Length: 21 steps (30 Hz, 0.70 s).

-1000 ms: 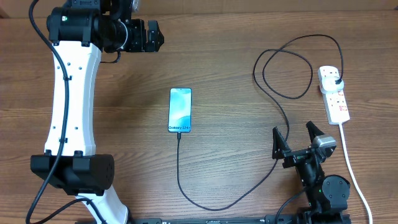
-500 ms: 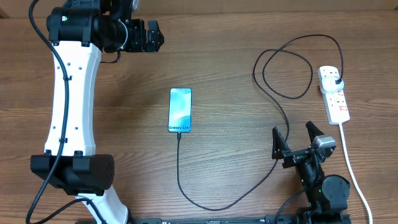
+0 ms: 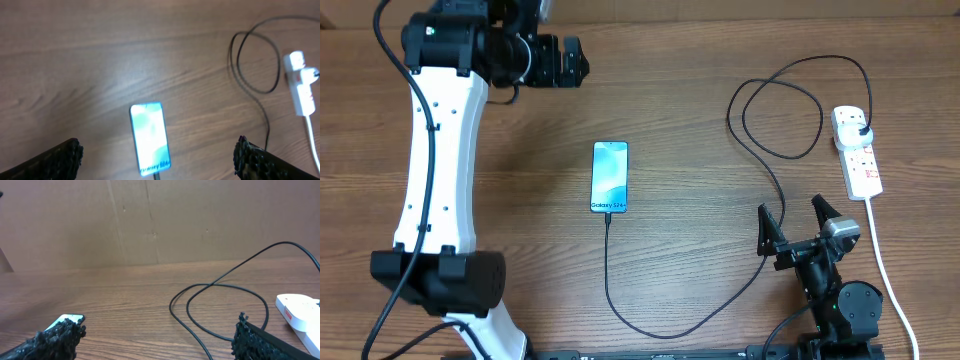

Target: Plug charger to phone and switch on socket

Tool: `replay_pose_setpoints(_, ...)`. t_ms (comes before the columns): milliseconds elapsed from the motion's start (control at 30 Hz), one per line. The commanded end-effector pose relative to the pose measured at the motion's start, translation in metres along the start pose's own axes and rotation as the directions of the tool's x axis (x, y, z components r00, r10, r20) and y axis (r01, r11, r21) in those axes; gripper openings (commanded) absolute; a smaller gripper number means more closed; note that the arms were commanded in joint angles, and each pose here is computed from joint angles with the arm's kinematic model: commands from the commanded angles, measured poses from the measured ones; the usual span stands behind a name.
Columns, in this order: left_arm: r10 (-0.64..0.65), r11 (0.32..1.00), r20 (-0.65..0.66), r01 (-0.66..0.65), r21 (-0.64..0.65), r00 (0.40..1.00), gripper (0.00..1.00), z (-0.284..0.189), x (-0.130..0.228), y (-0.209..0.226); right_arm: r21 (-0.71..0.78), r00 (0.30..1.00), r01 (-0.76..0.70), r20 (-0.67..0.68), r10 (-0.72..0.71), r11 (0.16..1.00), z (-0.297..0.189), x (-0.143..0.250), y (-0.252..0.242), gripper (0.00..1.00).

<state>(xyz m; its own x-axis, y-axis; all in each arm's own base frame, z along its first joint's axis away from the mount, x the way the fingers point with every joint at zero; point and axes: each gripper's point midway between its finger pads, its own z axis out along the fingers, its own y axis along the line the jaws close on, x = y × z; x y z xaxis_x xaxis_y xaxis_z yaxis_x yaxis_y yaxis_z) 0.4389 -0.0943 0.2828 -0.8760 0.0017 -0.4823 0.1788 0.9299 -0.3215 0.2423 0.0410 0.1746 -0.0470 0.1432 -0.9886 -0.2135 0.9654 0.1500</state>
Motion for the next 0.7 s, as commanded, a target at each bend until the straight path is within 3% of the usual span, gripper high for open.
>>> replay_pose_setpoints(0,0.040,0.997,0.067,-0.034,-0.074,0.997,1.00,-0.037,0.009,0.000,-0.010,1.000,0.002,0.005,-0.001,1.000,0.000,0.001,0.002,1.00)
replay_pose_setpoints(200,0.090,0.988,0.220,-0.059,-0.141,0.971,1.00,-0.065,0.026,0.005,-0.010,1.000,0.002,0.005,-0.002,1.000,0.000,0.001,0.002,1.00)
replay_pose_setpoints(467,0.177,0.978,0.523,-0.090,-0.188,0.833,1.00,-0.087,0.056,0.012,-0.010,1.000,0.002,0.005,-0.002,1.000,0.000,0.001,0.002,1.00)
replay_pose_setpoints(667,0.203,0.974,0.655,-0.080,-0.213,0.728,1.00,-0.092,0.096,0.027,-0.010,1.000,0.002,0.005,-0.002,1.000,0.000,0.001,0.002,1.00)
